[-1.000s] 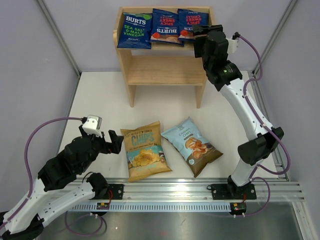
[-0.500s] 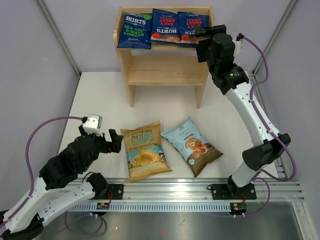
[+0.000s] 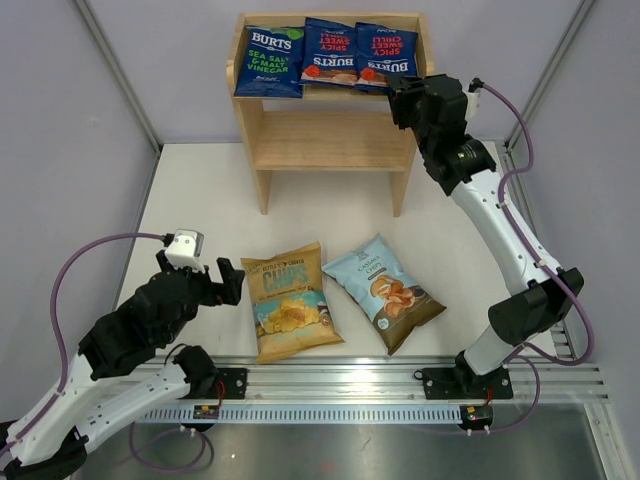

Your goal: Place and organize the chips bags onto the shelf

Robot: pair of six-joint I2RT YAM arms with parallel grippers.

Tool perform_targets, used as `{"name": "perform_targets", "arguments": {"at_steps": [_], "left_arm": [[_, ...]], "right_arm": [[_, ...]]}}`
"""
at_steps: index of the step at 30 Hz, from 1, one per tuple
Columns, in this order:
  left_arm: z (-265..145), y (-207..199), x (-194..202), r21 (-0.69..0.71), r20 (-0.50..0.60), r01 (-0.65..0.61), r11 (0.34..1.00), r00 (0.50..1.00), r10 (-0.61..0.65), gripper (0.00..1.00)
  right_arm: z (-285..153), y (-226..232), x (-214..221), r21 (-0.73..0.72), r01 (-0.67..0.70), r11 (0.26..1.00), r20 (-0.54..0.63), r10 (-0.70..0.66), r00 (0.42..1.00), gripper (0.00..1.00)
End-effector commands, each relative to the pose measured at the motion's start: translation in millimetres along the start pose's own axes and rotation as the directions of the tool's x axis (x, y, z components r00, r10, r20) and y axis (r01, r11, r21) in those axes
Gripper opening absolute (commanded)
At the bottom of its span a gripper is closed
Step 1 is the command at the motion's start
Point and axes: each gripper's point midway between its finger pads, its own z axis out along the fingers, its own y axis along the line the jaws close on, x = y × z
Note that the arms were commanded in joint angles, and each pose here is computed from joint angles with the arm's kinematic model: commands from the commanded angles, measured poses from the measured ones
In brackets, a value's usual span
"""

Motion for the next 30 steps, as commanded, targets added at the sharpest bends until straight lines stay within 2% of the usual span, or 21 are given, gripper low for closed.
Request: {"name": "perform_targets", "arguments": {"at_steps": [1, 2, 8, 21, 24, 30], "left_arm": [[-2, 2, -14, -0.018, 0.047, 0.033, 0.999, 0.998, -0.032, 0.99], [-1, 2, -13, -0.017, 0.044, 0.031, 0.999, 0.999, -0.030, 0.99], [-1, 3, -13, -0.021, 0.044, 0.032, 0.999, 0.999, -0.031, 0.99], [-5, 5, -15, -0.022, 0.064, 0.049, 0.999, 0.997, -0.047, 0.99], [-6, 6, -15, -0.020, 0.064, 0.048, 0.999, 0.997, -0.047, 0.99], [-7, 6, -16, -0.016, 0.073, 0.053, 0.998, 0.996, -0.052, 0.99]], "right_arm": [[-10, 11, -6, -0.032, -0.024, 0.999, 0.000, 0.024, 1.000, 0.39], [-11, 14, -7, -0.039, -0.030, 0.999, 0.003, 0.030, 1.000, 0.35], [-7, 8, -17, -0.022, -0.040, 0.999, 0.063, 0.042, 0.997, 0.28], [20, 7, -12, -0.005, -0.073, 0.997, 0.089, 0.073, 0.993, 0.25], [23, 8, -13, 0.006, -0.058, 0.998, 0.096, 0.058, 0.994, 0.30], [16, 6, -13, 0.008, -0.028, 1.000, 0.084, 0.027, 0.996, 0.49]]}}
